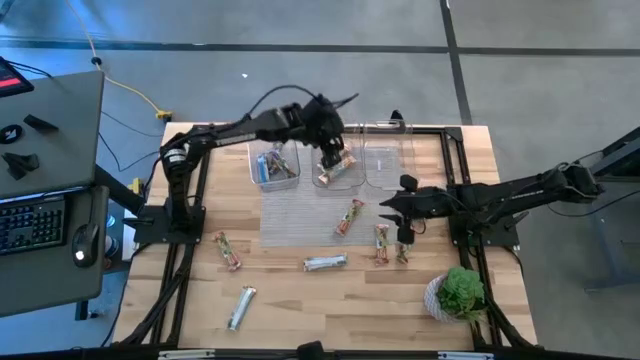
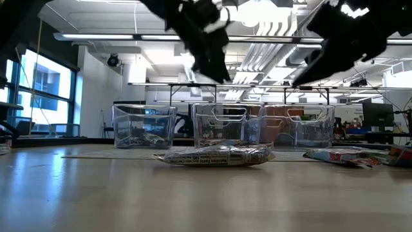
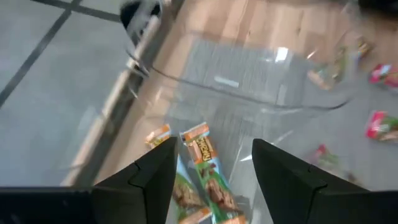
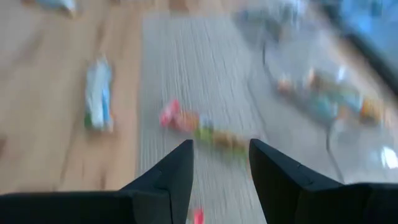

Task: Pick and place Granola Bars by type
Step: Put the yellow granola bar into the middle transparent bin, then put the red granola bar into the right transparent bin

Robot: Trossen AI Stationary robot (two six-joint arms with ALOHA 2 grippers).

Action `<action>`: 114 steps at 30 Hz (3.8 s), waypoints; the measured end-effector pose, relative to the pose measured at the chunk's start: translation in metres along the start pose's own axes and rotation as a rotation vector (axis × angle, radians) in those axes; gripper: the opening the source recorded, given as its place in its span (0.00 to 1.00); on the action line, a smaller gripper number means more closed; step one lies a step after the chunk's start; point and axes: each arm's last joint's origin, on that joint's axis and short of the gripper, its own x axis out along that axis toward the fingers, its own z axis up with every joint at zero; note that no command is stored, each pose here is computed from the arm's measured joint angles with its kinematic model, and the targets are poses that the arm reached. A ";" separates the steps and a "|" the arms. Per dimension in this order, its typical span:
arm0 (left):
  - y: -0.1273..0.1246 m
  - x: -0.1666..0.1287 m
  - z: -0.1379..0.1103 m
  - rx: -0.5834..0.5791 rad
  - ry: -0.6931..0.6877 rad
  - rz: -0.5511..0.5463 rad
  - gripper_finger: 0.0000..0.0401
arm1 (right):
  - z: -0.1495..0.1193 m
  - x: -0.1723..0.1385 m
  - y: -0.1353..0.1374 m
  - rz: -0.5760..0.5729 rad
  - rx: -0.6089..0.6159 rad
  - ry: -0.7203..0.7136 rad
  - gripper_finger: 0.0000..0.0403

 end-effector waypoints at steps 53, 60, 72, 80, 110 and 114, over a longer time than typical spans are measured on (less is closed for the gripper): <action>0.003 -0.108 0.052 -0.083 0.065 -0.037 0.50 | -0.074 0.030 -0.022 -0.222 0.343 0.715 0.24; 0.003 -0.108 0.052 -0.082 0.064 -0.037 0.50 | -0.052 0.019 -0.021 -0.182 0.359 0.674 0.20; 0.003 -0.108 0.052 -0.063 0.060 -0.037 0.50 | 0.048 0.032 -0.010 -0.086 0.065 0.177 0.19; 0.004 -0.108 0.054 -0.059 0.037 -0.039 0.50 | 0.111 0.090 -0.047 -0.273 -0.099 0.220 0.19; 0.004 -0.109 0.043 -0.066 0.157 0.012 0.50 | 0.098 0.164 -0.103 -0.370 -0.176 0.490 0.34; 0.004 -0.109 0.043 -0.069 0.156 0.011 0.50 | 0.111 0.138 -0.067 -0.387 -0.344 0.536 0.34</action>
